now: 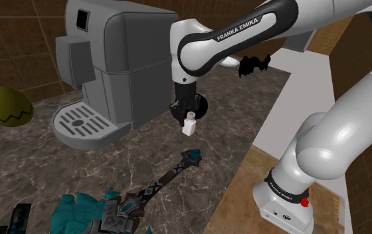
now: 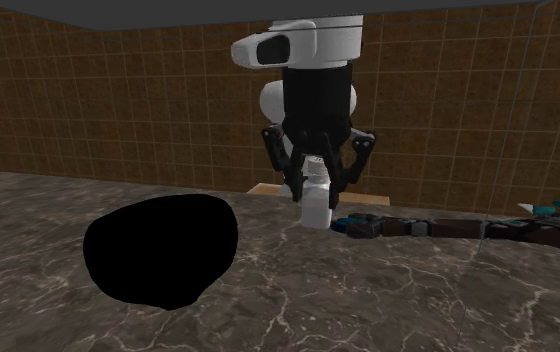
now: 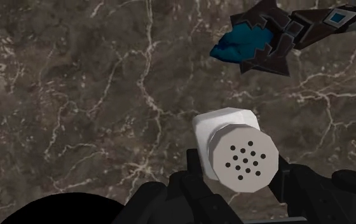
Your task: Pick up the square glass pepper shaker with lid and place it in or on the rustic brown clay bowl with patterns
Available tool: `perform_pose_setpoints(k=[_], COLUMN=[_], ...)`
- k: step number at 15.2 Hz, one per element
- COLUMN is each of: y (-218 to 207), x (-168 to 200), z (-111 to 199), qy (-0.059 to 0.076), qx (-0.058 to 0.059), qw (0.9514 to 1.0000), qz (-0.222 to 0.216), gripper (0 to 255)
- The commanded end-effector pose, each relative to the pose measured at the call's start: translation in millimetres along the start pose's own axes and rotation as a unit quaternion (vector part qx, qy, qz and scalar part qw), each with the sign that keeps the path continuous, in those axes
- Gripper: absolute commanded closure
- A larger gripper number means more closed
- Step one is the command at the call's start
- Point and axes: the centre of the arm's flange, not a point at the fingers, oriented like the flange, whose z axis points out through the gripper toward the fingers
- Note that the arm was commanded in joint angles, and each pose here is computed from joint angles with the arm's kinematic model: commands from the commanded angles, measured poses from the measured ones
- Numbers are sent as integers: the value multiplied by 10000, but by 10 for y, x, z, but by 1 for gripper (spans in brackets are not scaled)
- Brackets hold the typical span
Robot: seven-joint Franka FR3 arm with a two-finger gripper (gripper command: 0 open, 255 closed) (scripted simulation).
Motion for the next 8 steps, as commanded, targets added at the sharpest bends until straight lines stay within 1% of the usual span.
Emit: perform_pose_setpoints(k=[1, 8], y=[-2, 12], x=[-32, -102], z=[-105, -468], qy=[-2, -2], qx=[-1, -1], qw=[10000, 10000], qz=[0, 0], gripper=[255, 255])
